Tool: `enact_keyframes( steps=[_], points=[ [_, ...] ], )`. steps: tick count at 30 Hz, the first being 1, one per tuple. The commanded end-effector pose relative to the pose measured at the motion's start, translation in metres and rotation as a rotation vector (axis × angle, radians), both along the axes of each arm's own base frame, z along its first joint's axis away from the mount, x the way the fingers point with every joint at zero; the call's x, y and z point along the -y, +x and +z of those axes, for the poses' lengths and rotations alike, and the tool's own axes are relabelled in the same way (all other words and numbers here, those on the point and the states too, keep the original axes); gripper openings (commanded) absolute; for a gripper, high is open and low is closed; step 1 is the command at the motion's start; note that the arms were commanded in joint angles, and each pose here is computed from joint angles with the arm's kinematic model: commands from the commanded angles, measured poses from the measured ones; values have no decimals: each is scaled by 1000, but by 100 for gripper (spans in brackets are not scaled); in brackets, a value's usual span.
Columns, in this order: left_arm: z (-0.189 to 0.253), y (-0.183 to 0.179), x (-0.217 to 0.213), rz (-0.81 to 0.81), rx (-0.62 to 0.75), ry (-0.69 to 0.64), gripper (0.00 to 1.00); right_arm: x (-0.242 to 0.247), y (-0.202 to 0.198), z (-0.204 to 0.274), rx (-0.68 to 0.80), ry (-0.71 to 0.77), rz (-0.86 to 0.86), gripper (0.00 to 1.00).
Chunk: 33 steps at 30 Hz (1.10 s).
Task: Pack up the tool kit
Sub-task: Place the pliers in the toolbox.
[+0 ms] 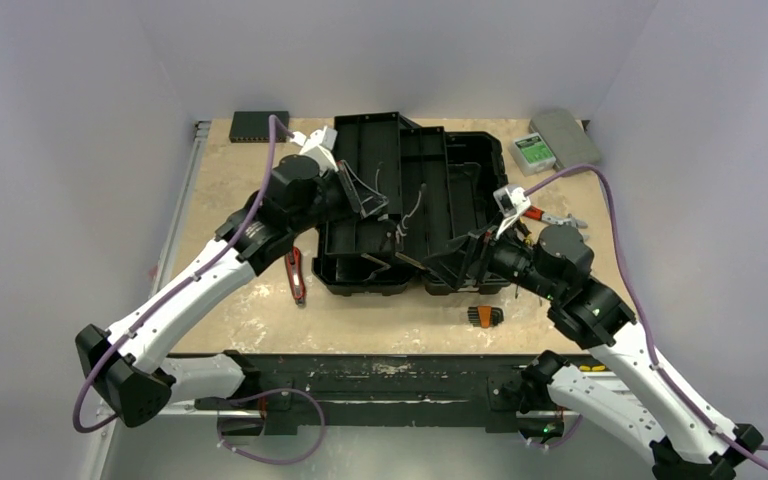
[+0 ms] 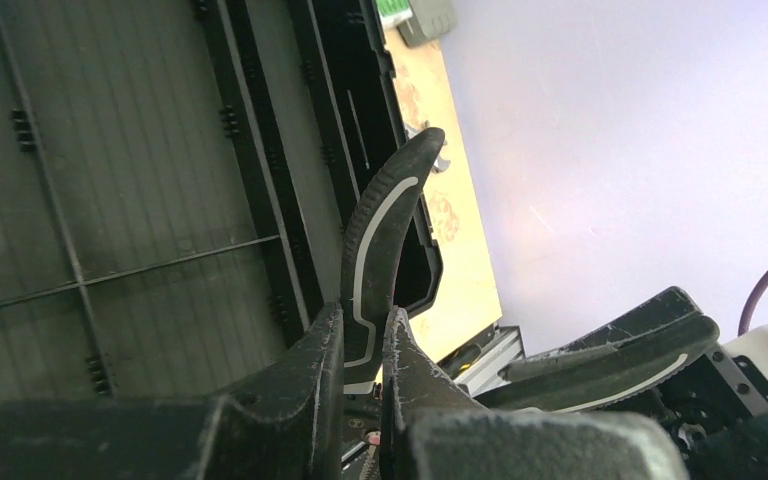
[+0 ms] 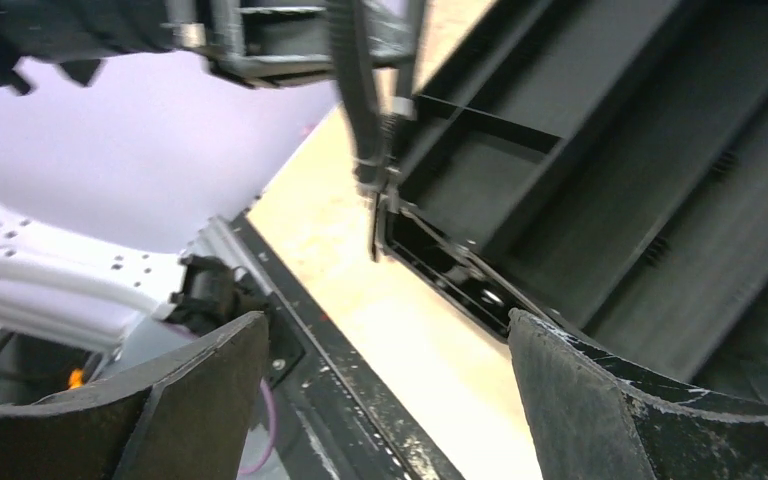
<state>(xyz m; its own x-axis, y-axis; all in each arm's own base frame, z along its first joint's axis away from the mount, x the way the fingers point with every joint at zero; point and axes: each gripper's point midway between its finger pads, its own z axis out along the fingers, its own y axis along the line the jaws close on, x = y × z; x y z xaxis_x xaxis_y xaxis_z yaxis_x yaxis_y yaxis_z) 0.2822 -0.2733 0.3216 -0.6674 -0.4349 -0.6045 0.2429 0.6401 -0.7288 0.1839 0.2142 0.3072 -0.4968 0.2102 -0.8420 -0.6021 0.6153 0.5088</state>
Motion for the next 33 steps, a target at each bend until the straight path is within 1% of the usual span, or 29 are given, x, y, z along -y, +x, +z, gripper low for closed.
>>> enact_keyframes(
  steps=[1, 5, 11, 17, 21, 23, 24, 26, 27, 28, 31, 33],
  points=[
    [56, 6, 15, 10, 120, -123, 0, -23, -16, 27, 89, 97, 167, 88],
    [55, 5, 23, 7, 112, -132, 0, -20, 1, 19, 66, 65, 91, 88],
    [48, 0, 38, -10, 73, -149, 0, -31, 20, 11, 66, 46, 26, 79],
    [37, -2, 42, 16, 32, -138, 0, -39, 26, 18, 100, 68, 27, 73],
    [33, -4, 50, -4, 12, -156, 0, -36, 34, 16, 95, 58, -21, 63],
    [32, -5, 53, -14, 4, -158, 0, -33, 37, 15, 92, 57, -49, 54],
    [31, -5, 54, -17, 2, -158, 0, -31, 38, 15, 92, 59, -64, 44],
    [31, -5, 57, -28, 14, -157, 0, -25, 42, 15, 87, 63, -103, 15],
    [31, -5, 58, -32, 23, -159, 0, -22, 44, 13, 78, 60, -127, 3],
    [32, -6, 58, -34, 30, -163, 0, -20, 46, 10, 68, 54, -148, 0],
    [32, -6, 58, -36, 38, -167, 1, -14, 50, 6, 52, 38, -188, 0],
    [31, -6, 56, -32, 42, -161, 10, -9, 52, 4, 45, 32, -218, 0]
  ],
)
